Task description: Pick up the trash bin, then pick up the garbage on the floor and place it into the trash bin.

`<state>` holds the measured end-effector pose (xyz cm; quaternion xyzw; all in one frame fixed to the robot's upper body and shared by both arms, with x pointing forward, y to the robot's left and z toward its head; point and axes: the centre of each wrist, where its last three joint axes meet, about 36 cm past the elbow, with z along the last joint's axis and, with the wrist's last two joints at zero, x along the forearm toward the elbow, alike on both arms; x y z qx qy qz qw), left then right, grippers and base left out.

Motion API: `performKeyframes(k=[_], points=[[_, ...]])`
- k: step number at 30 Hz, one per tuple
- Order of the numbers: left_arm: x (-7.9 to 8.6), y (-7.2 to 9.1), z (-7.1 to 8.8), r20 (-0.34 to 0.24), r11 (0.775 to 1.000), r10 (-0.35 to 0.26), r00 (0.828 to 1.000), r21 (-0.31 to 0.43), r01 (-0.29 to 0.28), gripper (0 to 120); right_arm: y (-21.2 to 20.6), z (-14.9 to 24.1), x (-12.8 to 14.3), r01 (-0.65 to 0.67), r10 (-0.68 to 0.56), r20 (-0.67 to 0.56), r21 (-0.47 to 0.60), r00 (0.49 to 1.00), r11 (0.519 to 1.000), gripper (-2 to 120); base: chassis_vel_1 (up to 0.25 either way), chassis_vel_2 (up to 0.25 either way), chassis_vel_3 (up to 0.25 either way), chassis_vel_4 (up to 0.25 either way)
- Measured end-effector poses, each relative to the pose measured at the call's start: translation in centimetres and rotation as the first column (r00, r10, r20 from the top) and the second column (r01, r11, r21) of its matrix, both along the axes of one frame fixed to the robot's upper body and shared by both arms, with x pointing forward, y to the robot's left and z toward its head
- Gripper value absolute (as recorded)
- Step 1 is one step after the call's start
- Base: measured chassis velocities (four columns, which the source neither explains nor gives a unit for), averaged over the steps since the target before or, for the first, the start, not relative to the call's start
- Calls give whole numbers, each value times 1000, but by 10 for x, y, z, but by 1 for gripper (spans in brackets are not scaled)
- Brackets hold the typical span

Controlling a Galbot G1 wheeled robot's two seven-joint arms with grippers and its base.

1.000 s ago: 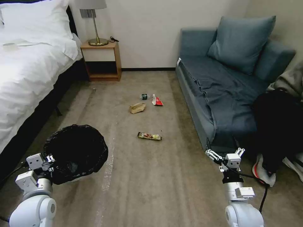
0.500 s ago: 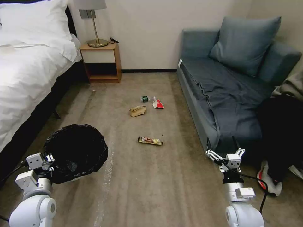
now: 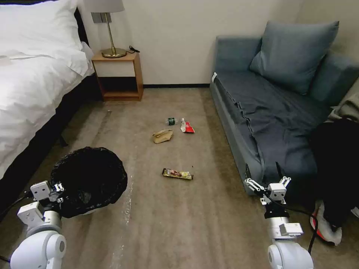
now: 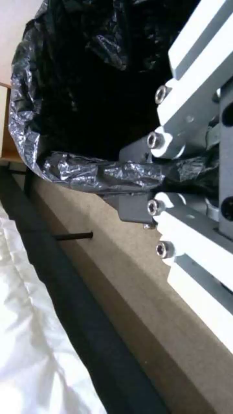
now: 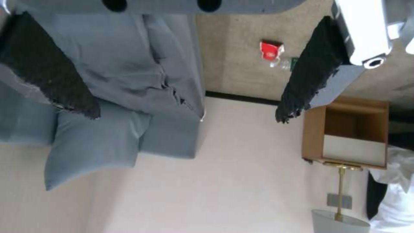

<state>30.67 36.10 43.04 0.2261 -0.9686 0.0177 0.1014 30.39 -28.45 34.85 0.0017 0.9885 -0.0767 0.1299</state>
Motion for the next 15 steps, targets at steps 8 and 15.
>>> performKeyframes(k=[8,15], points=[[0,0,2,5,1000,1,1000,-2,-1,4,1,0,0,-3,3,1,0,1000,1000,100,-96,96,90,-93],[1,-1,3,9,1000,-3,1000,0,3,4,1,1,0,-5,5,2,-1,1000,1000,100,-99,99,85,-101]])
